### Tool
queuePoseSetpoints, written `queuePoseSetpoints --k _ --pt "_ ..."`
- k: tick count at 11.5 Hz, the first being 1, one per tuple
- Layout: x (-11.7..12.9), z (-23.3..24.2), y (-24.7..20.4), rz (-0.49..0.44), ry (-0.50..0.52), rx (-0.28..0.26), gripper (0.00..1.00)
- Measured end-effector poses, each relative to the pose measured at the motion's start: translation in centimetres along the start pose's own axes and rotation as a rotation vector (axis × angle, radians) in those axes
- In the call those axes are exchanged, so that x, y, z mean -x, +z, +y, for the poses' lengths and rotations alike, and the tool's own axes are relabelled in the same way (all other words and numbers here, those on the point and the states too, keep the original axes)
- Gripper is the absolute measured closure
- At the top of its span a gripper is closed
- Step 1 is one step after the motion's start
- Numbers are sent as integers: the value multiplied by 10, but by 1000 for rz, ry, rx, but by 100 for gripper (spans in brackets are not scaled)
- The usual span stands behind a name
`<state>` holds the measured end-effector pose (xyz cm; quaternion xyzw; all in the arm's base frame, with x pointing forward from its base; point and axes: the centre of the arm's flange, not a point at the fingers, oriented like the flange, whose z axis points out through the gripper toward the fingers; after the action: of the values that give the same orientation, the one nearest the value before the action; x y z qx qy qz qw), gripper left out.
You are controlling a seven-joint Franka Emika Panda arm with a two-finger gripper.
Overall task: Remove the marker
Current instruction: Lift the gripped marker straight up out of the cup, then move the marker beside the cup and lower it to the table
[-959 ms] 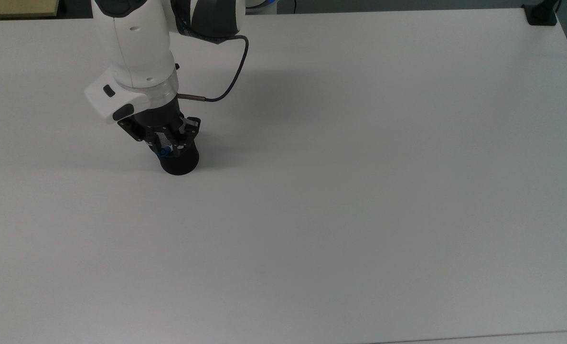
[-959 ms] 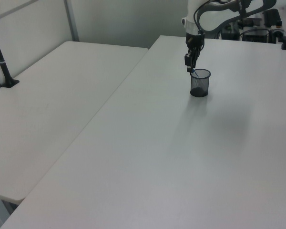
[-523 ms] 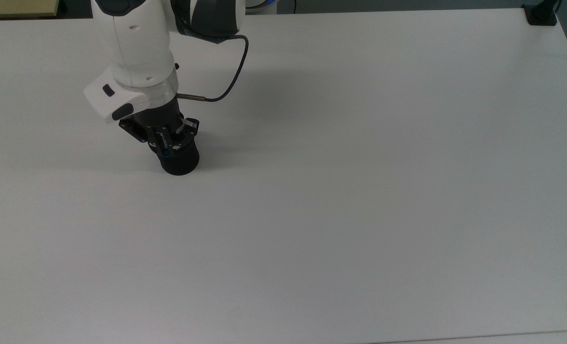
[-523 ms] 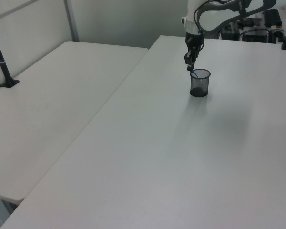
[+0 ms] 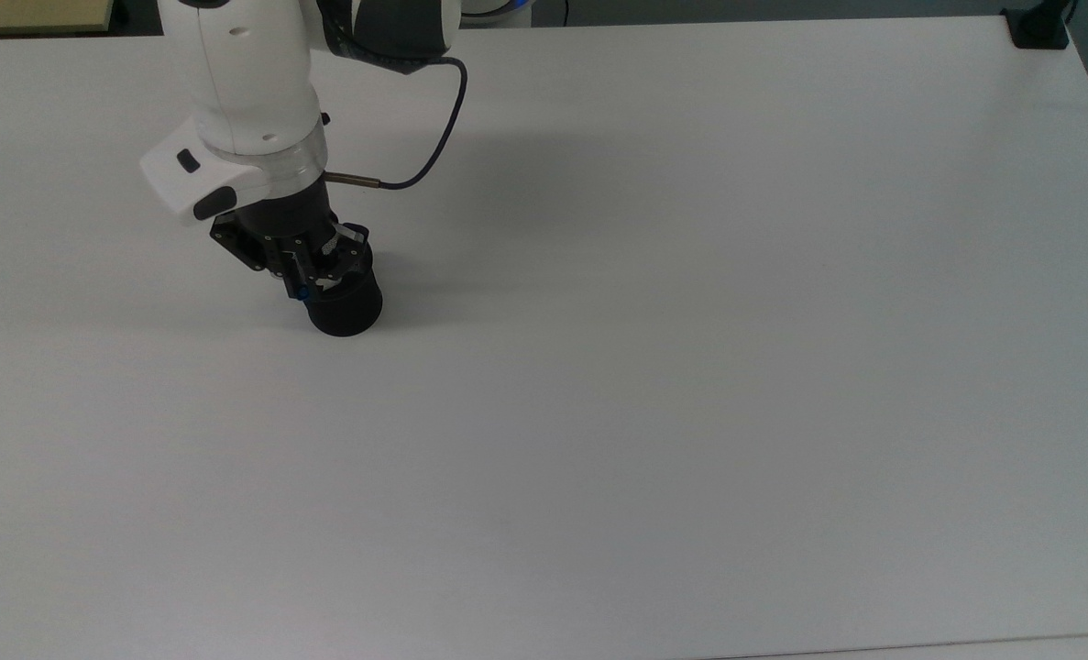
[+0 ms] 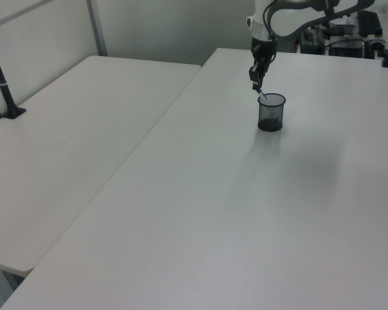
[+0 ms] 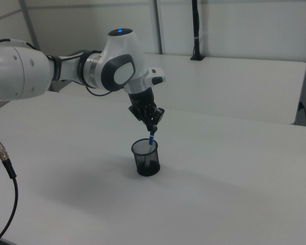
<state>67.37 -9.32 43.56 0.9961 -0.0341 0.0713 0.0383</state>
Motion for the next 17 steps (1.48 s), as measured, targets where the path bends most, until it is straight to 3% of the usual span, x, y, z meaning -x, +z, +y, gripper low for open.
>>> queuePoseSetpoints --k 4,7,9,14,17 --pt "-6 2 -22 42 10 -9 83" --pt "-12 3 -96 165 22 -26 83" --pt "-7 0 -124 194 30 -36 83" --pt "14 -91 -98 -37 -56 -115 83" --pt "24 -144 -41 -162 -108 -106 83"
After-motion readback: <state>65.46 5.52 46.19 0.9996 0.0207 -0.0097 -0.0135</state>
